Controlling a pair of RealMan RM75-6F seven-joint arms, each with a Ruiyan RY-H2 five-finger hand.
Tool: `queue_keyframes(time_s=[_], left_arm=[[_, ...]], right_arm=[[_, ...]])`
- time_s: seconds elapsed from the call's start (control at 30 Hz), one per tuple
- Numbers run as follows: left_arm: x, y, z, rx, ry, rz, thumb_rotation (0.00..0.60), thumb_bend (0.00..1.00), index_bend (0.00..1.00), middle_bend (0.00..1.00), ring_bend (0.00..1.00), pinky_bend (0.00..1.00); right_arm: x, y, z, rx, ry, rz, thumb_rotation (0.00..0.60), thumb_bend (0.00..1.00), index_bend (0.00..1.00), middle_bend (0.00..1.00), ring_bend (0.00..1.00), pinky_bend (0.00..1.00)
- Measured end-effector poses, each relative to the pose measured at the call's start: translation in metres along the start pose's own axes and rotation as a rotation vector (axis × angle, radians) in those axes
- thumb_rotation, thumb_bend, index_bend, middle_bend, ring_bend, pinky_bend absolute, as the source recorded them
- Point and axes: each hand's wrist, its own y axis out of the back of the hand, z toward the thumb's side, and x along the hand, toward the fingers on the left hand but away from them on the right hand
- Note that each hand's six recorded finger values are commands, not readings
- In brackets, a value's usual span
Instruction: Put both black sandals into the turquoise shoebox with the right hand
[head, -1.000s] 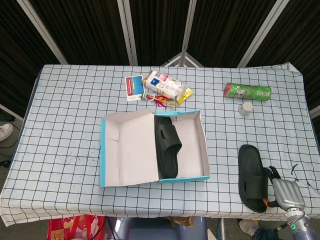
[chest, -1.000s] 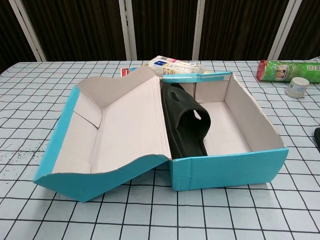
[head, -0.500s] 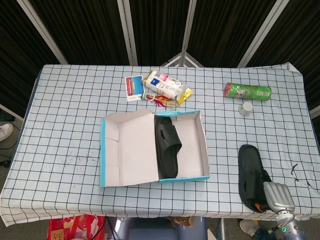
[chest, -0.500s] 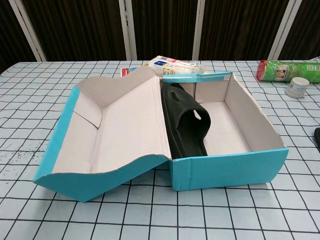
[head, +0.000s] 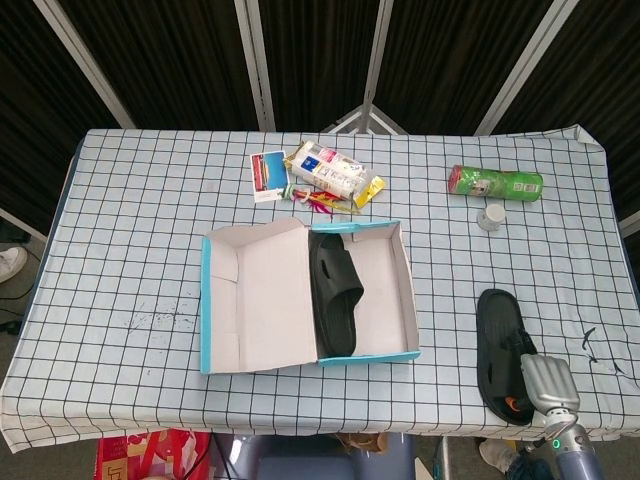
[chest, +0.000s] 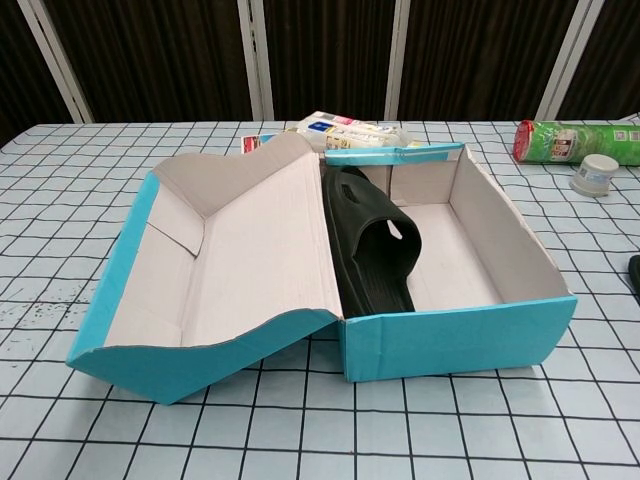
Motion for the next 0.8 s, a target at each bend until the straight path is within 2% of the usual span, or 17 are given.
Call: queue_keyframes(time_s=[0.17, 0.4, 0.63, 0.8], left_arm=[[0.0, -0.001, 0.001, 0.001, -0.002, -0.004, 0.6, 0.37, 0.17, 0.06, 0.03, 0.13], [-0.001, 0.0, 0.001, -0.003, -0.003, -0.001, 0.6, 0.37, 0.17, 0.06, 0.03, 0.13], [-0.001, 0.001, 0.001, -0.007, -0.004, 0.002, 0.6, 0.37, 0.17, 0.06, 0.03, 0.13], [-0.001, 0.003, -0.001, -0.014, 0.0, 0.005, 0.6, 0.37, 0.17, 0.06, 0.03, 0.13]], right_arm=[[0.001, 0.004, 0.003, -0.02, 0.01, -0.015, 0.6, 0.19, 0.36, 0.19, 0.77, 0.7], [0.008, 0.014, 0.007, -0.035, 0.028, -0.023, 0.6, 0.31, 0.49, 0.28, 0.78, 0.7], [0.014, 0.024, 0.011, -0.046, 0.045, -0.041, 0.6, 0.38, 0.53, 0.31, 0.78, 0.7], [0.017, 0.046, 0.007, -0.053, 0.037, -0.089, 0.6, 0.41, 0.53, 0.31, 0.78, 0.7]])
